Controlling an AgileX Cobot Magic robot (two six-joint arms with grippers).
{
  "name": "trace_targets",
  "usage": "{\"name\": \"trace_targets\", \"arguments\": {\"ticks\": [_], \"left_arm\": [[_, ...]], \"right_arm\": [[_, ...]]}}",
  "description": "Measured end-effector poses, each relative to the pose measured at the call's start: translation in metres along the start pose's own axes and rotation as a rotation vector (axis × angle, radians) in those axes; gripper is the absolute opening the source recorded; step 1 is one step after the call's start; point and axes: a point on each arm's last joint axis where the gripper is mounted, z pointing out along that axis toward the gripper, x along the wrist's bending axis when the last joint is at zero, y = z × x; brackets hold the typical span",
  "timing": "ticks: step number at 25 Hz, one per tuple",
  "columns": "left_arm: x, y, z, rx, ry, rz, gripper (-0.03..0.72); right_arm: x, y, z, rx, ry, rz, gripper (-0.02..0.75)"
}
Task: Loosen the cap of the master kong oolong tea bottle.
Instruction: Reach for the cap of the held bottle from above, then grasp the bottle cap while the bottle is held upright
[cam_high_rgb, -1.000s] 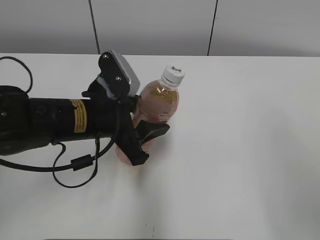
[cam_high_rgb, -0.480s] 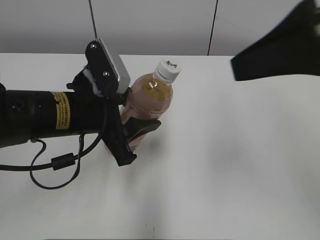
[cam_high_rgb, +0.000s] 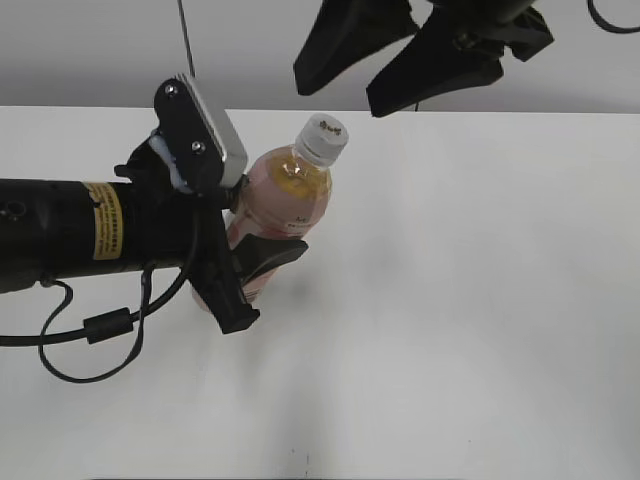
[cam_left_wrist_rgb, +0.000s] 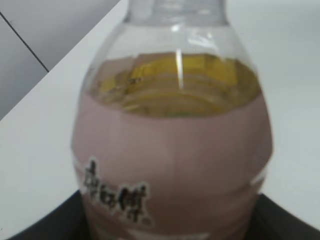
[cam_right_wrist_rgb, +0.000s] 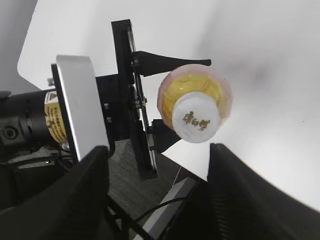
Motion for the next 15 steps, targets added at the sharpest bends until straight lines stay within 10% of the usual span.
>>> {"name": "trace_targets", "arguments": {"ticks": [15], "left_arm": [[0.0,0.0,0.0,0.001,0.001,-0.002,0.4]], "right_arm": [[-0.007,0.017,0.02,0.091,-0.082,0.441,0.472]]}}
